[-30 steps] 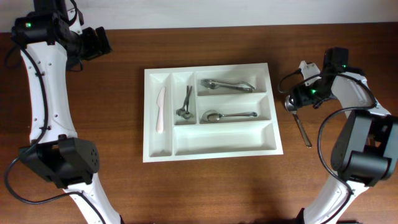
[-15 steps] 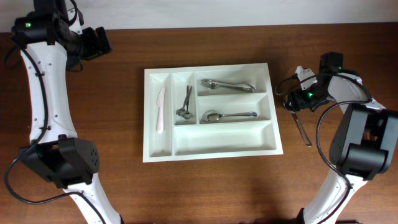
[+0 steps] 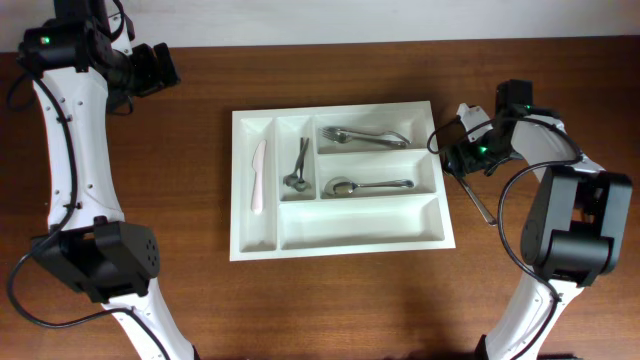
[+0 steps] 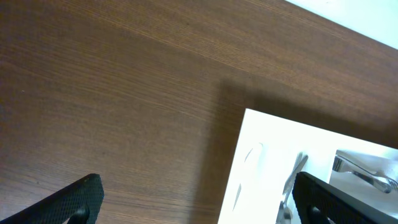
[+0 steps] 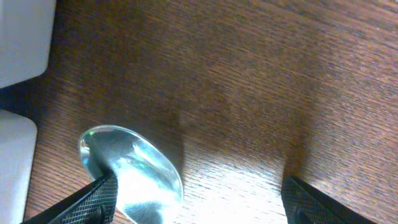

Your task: Pack container

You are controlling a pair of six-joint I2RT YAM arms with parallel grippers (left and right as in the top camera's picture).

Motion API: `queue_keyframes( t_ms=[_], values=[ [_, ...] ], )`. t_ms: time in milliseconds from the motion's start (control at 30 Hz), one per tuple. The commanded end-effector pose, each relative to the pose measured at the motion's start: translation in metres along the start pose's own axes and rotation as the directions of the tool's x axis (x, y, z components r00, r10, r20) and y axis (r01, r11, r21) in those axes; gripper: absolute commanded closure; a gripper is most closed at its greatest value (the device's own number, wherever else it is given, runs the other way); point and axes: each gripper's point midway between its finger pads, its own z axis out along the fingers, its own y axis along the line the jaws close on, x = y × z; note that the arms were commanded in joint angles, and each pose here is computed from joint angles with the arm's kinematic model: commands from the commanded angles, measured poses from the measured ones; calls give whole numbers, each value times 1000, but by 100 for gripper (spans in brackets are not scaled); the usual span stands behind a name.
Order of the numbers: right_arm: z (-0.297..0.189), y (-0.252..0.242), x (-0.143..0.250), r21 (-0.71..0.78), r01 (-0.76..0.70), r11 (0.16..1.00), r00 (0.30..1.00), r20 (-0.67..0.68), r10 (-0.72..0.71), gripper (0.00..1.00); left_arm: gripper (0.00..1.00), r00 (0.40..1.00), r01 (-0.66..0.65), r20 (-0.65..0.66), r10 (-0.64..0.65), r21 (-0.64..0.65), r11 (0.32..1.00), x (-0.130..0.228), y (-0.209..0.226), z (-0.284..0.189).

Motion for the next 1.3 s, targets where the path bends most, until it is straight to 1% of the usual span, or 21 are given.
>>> queue_keyframes(
  t_ms=[0, 200, 367, 467, 767, 867, 1033, 1267],
  values=[
    [18, 10, 10, -56, -12, 998, 999, -37, 10, 15, 1, 1000, -7, 17, 7, -2, 1000, -3, 0, -5],
    [14, 7, 1, -45, -6, 999, 1000, -16, 5, 15, 1, 1000, -7, 17, 7, -2, 1000, -3, 0, -5],
    [-10, -4, -16, -22, -10, 1000, 1000, 21, 11, 14, 1, 1000, -7, 17, 7, -1, 1000, -3, 0, -5],
    [-15, -7, -16, -22, -18, 1000, 1000, 17, 18, 14, 1, 1000, -7, 17, 7, -1, 1000, -3, 0, -5],
    [-13, 7, -13, -50, -5, 999, 1000, -15, 4, 14, 1, 1000, -7, 17, 7, -1, 1000, -3, 0, -5],
    [-12, 20, -16, -82, 11, 997, 1000, -13, -12, 15, 1, 1000, -7, 17, 7, -1, 1000, -3, 0, -5],
    [-10, 33, -17, -94, 33, 995, 999, -26, -36, 14, 1, 1000, -7, 17, 7, -1, 1000, -3, 0, -5],
    [-9, 34, -17, -82, 42, 996, 998, -35, -45, 15, 1, 1000, -7, 17, 7, -1, 1000, -3, 0, -5]
  ],
)
